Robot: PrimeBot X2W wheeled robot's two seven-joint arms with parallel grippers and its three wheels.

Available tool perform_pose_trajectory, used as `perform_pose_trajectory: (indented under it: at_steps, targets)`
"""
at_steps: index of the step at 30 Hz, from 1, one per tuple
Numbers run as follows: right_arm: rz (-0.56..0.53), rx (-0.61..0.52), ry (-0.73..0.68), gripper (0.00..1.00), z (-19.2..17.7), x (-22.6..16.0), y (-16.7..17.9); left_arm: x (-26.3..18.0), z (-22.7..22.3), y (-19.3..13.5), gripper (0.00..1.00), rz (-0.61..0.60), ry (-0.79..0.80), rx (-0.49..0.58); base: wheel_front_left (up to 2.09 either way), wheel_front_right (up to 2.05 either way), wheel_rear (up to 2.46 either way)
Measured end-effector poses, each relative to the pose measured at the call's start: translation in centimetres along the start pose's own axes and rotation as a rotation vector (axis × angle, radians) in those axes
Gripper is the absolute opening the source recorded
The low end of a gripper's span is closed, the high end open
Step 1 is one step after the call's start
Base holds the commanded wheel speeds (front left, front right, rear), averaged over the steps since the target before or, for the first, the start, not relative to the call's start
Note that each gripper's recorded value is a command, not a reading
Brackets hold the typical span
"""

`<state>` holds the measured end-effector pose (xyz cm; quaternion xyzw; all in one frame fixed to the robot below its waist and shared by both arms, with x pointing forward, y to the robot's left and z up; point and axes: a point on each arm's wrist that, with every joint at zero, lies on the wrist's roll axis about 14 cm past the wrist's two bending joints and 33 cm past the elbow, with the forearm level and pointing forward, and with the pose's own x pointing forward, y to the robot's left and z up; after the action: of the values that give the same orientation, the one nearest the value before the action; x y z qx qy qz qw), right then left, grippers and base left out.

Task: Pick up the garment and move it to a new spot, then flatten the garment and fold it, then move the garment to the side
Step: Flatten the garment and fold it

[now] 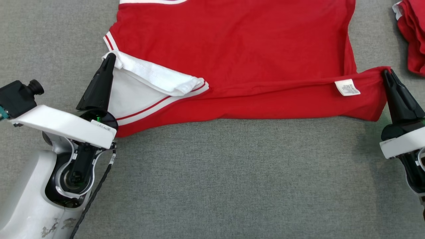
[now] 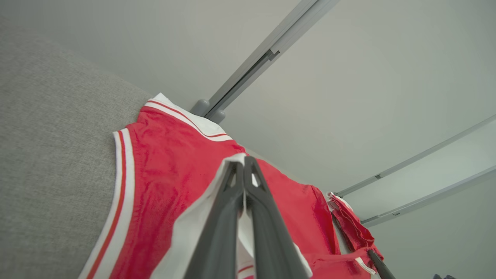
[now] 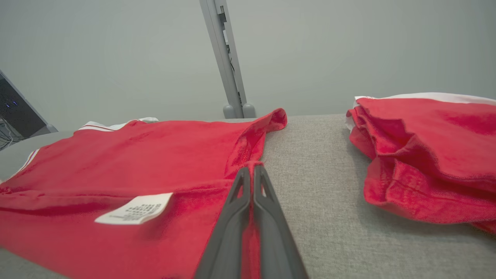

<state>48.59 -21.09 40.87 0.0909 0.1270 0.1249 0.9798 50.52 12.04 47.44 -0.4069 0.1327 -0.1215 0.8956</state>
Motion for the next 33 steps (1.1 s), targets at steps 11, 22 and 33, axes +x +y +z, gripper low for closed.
perform_pose_trajectory:
  at_steps: [11, 22, 33]
  targets:
    - [0.002, -0.01, 0.049, 0.0, -1.9, 2.2, -0.1, 1.3, -0.7, 3.3, 0.0, 0.082, 0.009, 0.101, 0.0, 0.0, 0.0]
    - [-0.001, 0.012, -0.058, 1.0, 1.3, 1.9, 0.9, 0.2, 0.8, 2.3, 1.0, 0.047, -0.095, 0.185, 0.0, 0.0, 0.0]
    - [-0.062, 0.067, -0.079, 1.0, 0.8, -3.1, 0.9, -7.7, -5.7, 5.8, 1.0, 0.241, 0.065, 0.137, 0.0, 0.0, 0.0]
